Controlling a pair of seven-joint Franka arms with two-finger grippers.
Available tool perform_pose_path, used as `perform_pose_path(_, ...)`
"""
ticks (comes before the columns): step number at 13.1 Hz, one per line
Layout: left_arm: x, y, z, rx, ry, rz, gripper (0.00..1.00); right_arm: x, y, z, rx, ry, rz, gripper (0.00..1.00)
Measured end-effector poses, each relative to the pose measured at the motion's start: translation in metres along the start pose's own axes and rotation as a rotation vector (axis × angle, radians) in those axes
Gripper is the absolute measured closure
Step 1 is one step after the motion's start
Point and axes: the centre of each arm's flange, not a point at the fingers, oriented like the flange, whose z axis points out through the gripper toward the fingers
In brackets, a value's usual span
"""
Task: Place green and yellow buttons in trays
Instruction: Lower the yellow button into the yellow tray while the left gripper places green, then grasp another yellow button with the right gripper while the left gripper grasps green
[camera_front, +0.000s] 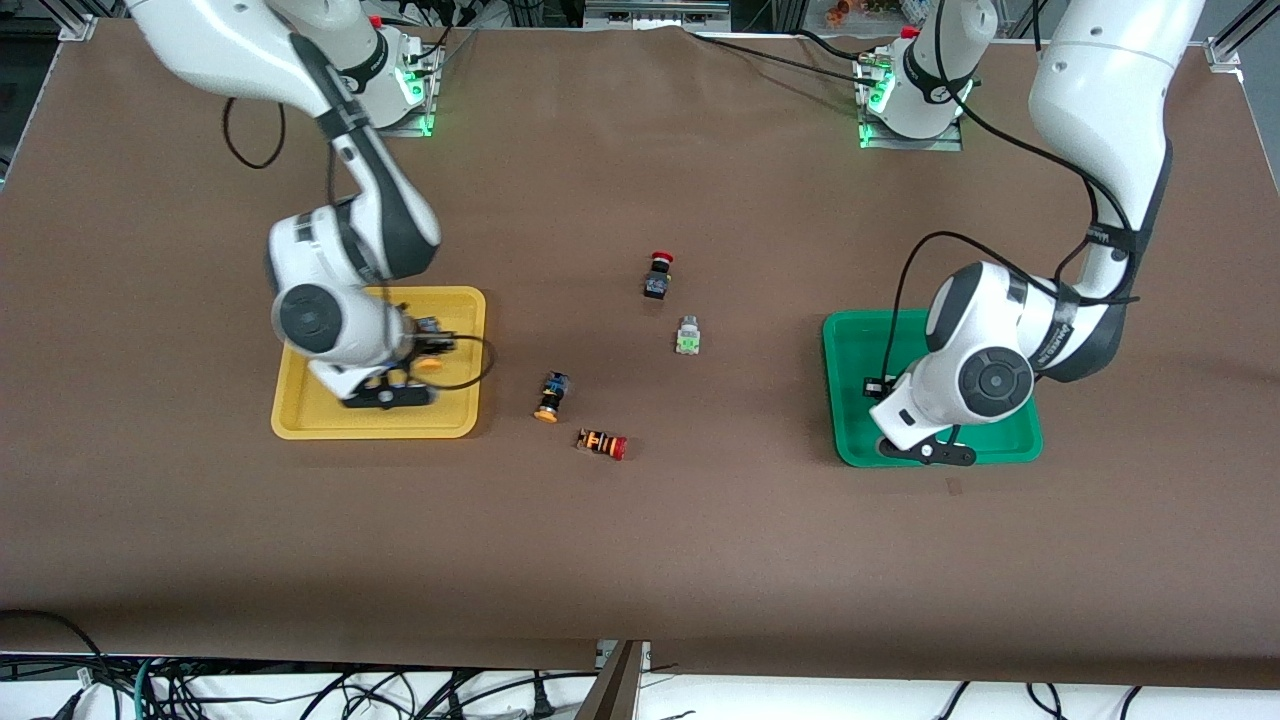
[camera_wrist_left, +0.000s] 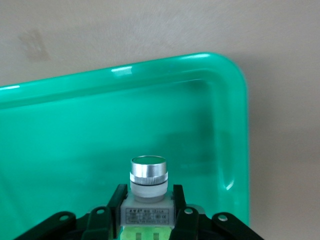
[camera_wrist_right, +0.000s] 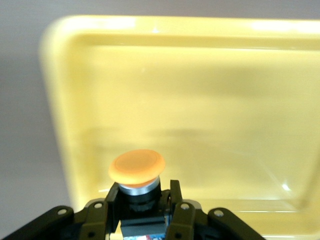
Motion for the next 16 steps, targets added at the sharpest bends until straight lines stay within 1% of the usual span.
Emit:
perform_pose_path(2, 0.001, 0.006, 0.035, -0.02, 0.023, 0.009, 0.59, -0.001, 0.047, 0.024, -0.023, -0.042, 0.046, 0.59)
perform_pose_path(3, 0.0, 0.011, 0.037, -0.024, 0.027, 0.016, 0.52, -0.003, 0.063, 0.032, -0.03, -0.057, 0.059, 0.59)
perform_pose_path(4, -0.001, 0.016, 0.026, -0.025, 0.034, 0.023, 0.42, -0.003, 0.074, 0.037, -0.034, -0.063, 0.067, 0.59)
perform_pose_path(5, -0.004, 0.024, 0.006, -0.023, 0.039, 0.032, 0.34, -0.003, 0.077, 0.038, -0.034, -0.064, 0.07, 0.53)
perform_pose_path(6, -0.011, 0.037, -0.021, -0.021, 0.049, 0.038, 0.23, -0.002, 0.072, 0.035, -0.029, -0.057, 0.064, 0.44)
perform_pose_path(7, -0.021, 0.061, -0.049, -0.025, 0.062, 0.039, 0.12, 0.0, 0.055, 0.026, -0.012, -0.039, 0.057, 0.33)
perform_pose_path(8, -0.035, 0.095, -0.069, -0.038, 0.078, 0.024, 0.01, 0.003, 0.026, 0.011, 0.013, -0.011, 0.077, 0.22)
perform_pose_path(9, -0.048, 0.138, -0.078, -0.054, 0.089, -0.003, 0.0, 0.004, -0.011, -0.006, 0.037, 0.019, 0.121, 0.15)
perform_pose_path(10, -0.062, 0.185, -0.076, -0.066, 0.098, -0.024, 0.0, 0.002, -0.053, -0.02, 0.06, 0.044, 0.172, 0.01)
perform_pose_path(12, -0.08, 0.265, -0.045, -0.106, 0.128, -0.012, 0.0, -0.004, -0.129, -0.034, 0.103, 0.086, 0.271, 0.0)
perform_pose_path(13, -0.08, 0.285, -0.021, -0.135, 0.134, -0.006, 0.0, -0.004, -0.158, -0.032, 0.124, 0.104, 0.313, 0.0)
perform_pose_path(14, -0.076, 0.292, 0.004, -0.158, 0.128, -0.006, 0.0, -0.001, -0.175, -0.023, 0.147, 0.121, 0.347, 0.0)
perform_pose_path(16, -0.068, 0.292, 0.039, -0.173, 0.101, -0.013, 0.0, 0.011, -0.188, 0.002, 0.194, 0.153, 0.403, 0.0)
